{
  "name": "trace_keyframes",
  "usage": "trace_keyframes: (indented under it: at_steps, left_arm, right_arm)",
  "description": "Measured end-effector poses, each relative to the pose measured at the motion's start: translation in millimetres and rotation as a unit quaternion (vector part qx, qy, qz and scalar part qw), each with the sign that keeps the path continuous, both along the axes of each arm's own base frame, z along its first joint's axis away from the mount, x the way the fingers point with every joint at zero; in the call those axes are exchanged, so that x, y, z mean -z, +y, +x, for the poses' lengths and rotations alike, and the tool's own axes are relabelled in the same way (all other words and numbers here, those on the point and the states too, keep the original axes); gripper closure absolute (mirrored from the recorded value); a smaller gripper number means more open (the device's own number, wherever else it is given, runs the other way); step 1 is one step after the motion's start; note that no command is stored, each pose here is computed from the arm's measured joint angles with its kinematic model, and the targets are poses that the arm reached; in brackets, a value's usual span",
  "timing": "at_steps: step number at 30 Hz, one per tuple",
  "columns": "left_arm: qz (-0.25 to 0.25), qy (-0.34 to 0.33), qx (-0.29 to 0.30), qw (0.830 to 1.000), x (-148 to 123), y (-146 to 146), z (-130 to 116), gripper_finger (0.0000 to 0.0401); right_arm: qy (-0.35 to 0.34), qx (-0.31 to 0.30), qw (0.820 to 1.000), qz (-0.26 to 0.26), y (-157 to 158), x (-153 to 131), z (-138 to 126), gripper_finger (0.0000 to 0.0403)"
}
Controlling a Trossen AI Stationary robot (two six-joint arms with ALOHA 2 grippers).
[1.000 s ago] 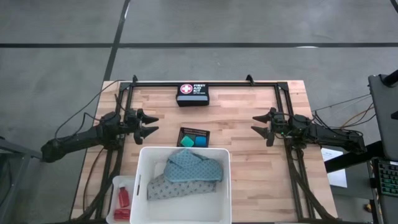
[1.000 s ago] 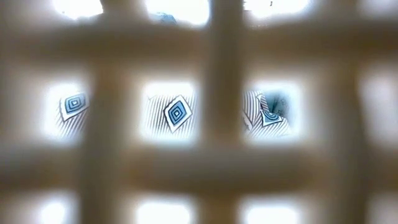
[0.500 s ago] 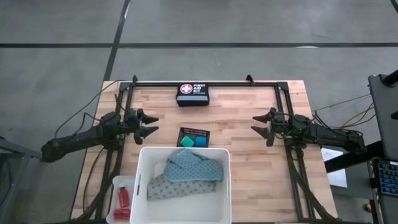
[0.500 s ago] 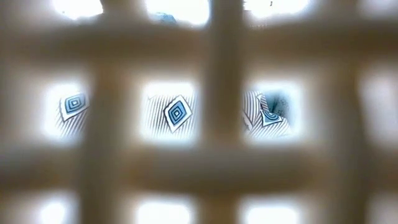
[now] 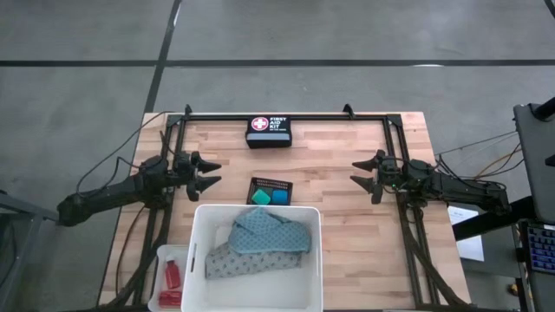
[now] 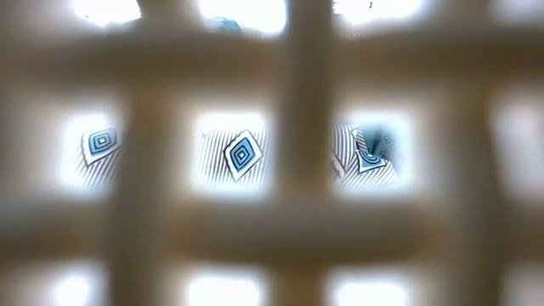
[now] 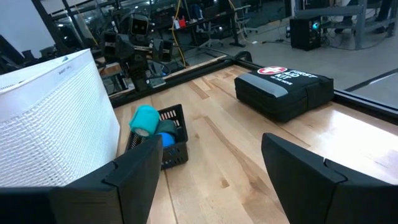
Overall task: Pick & Place Medicine items
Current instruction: Return to Home Position
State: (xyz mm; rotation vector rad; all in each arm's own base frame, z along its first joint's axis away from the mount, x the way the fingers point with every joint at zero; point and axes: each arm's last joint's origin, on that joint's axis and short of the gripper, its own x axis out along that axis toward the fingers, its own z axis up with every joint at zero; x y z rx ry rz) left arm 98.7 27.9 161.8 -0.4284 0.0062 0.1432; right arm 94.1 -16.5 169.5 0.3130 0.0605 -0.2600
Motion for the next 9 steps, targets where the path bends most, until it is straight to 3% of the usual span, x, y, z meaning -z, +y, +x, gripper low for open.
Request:
trace_keyframes:
  at_steps: [9]
  left_arm:
    - [0.000, 0.000, 0.000, 1.000, 0.0, 0.0, 0.0, 0.0125]
  right_arm:
    - [0.000, 0.000, 1.000, -0.001, 0.0, 0.0, 0.0, 0.0142]
